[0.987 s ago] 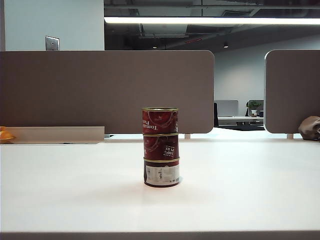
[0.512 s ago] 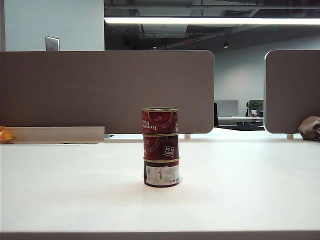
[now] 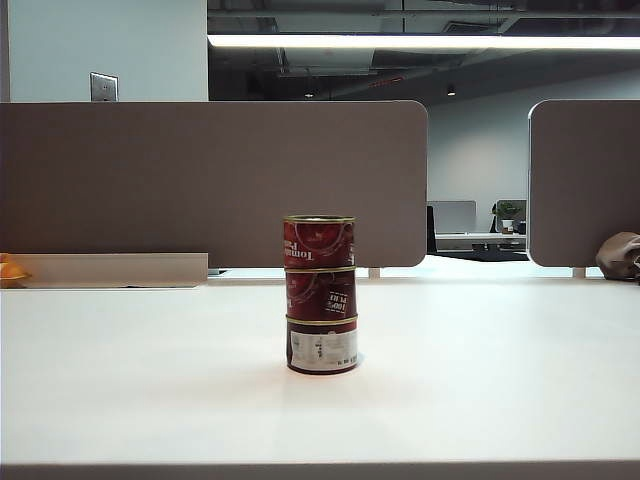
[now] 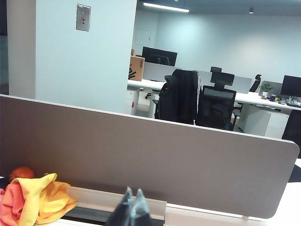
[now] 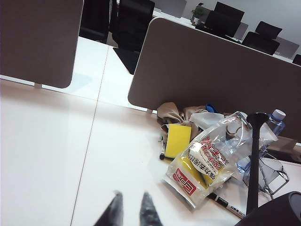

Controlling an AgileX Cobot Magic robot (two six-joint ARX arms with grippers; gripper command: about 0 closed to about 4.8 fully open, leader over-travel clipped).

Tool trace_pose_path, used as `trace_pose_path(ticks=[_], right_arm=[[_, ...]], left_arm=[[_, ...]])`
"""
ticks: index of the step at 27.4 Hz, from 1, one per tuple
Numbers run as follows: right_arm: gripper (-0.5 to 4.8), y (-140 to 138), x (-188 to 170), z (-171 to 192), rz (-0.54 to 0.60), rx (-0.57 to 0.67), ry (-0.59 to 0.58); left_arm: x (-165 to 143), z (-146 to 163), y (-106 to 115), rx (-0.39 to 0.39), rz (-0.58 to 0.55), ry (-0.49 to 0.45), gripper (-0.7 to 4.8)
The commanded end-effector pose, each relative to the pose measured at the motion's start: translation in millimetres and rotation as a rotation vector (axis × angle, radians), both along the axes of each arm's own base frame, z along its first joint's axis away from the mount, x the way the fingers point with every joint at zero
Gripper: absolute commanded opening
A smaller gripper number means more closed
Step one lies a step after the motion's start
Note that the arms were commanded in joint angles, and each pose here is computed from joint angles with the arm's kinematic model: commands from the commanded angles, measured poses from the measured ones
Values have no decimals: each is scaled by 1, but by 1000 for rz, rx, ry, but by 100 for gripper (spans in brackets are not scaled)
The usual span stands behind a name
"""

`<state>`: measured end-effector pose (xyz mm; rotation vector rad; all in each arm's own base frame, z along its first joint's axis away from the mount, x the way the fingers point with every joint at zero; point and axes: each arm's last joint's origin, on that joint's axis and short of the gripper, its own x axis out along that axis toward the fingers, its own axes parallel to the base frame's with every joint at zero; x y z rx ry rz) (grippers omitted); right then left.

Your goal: Pick up the cans one by one and stack them together.

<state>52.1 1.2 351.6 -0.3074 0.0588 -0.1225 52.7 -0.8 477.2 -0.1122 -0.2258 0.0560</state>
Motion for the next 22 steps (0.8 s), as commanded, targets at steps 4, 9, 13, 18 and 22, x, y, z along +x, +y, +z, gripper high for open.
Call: trace_pose_path(ticks=[4, 9, 13, 18, 22], right_arm=[[58, 0, -1, 3, 6, 47, -26], [58, 3, 5, -4, 87, 254, -34], [58, 2, 24, -36, 34, 252, -22], [58, -3, 41, -84, -29, 258, -70], [58, -2, 48, -127, 101, 263, -52]], left_arm=[[-1, 1, 0, -1, 4, -8, -4], [6, -4, -2, 9, -48, 29, -4], [32, -48, -4, 43, -24, 213, -4], [53, -112, -5, 164, 9, 253, -4], [58, -167, -6, 195, 11, 317, -4]])
